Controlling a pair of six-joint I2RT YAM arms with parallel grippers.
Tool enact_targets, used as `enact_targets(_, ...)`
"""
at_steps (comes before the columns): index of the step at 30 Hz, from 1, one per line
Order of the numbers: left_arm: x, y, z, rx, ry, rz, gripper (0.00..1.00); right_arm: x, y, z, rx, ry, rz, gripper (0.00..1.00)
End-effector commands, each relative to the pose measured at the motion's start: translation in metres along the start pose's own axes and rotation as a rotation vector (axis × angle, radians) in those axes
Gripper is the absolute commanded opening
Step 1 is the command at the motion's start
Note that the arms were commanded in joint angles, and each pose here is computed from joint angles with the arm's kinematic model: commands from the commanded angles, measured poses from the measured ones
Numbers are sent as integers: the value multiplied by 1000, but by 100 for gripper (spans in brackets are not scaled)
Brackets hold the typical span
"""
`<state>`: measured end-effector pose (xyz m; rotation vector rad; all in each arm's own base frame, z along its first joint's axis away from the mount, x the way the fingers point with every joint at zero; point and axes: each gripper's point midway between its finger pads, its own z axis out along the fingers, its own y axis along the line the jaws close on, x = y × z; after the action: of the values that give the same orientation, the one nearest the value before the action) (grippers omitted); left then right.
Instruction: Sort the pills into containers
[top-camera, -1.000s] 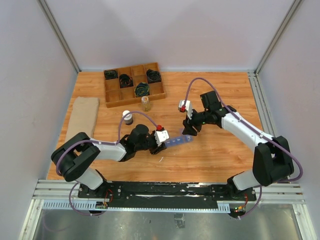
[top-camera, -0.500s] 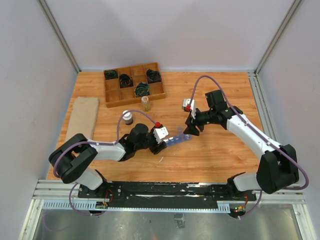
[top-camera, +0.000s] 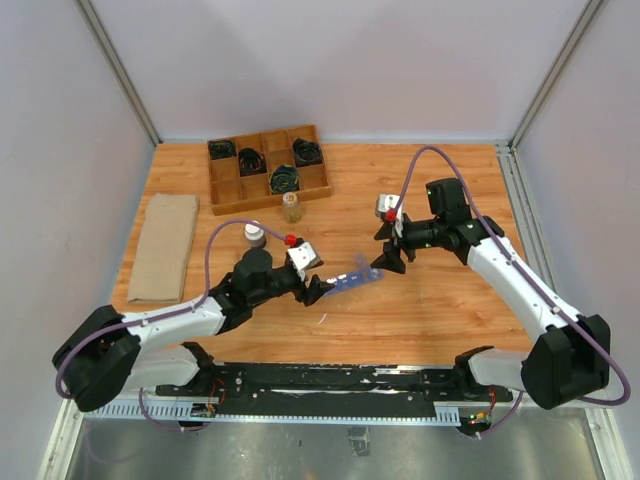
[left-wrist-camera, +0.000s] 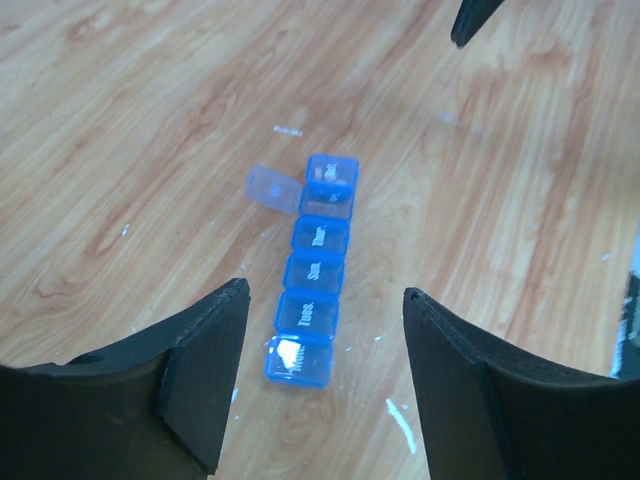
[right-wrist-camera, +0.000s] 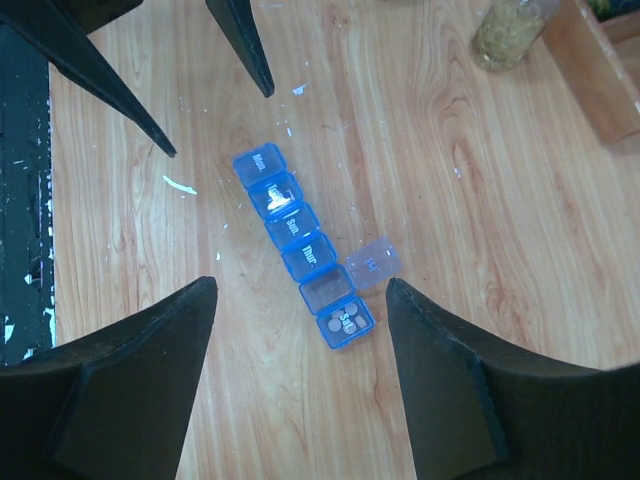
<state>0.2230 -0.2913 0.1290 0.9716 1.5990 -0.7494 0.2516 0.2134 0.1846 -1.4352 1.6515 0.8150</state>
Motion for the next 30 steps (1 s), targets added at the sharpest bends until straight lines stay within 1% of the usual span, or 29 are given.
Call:
enact_targets(1, -30, -5, -13, -14, -109, -94, 69, -22, 6, -17, -2, -63, -59, 73)
enact_targets(5, -55, 5, -25, -49, -183, -163, 76, -31, 7, -27, 25, -82, -90, 79)
enact_targets(10, -80, 34, -38, -90, -249, -274, 78, -43, 12, -38, 49, -108, -124, 87)
enact_targets(11, -82, 41, -40, -108, -253, -296, 79, -46, 13, -40, 50, -117, -128, 89)
enact_targets(14, -89, 60, -41, -156, -254, -334, 80, -60, 17, -45, 47, -147, -142, 96)
enact_targets(16, -90, 72, -39, -190, -244, -359, 80, -70, 16, -50, 56, -162, -139, 99)
enact_targets(20, -84, 97, -33, -258, -215, -417, 80, -83, 18, -53, 42, -196, -107, 99)
enact_targets(22, -78, 112, -30, -299, -192, -451, 80, -78, 16, -49, 52, -204, -88, 99)
enact_targets(23, -77, 120, -29, -327, -180, -464, 80, -69, 15, -45, 67, -192, -66, 99)
enact_targets(25, -64, 138, -25, -408, -122, -495, 80, -58, 15, -41, 76, -190, -53, 99)
enact_targets(26, -66, 149, -24, -453, -108, -501, 79, -55, 16, -39, 71, -195, -48, 99)
enact_targets(30, -48, 186, -14, -615, 7, -533, 78, -53, 17, -35, 57, -203, -26, 99)
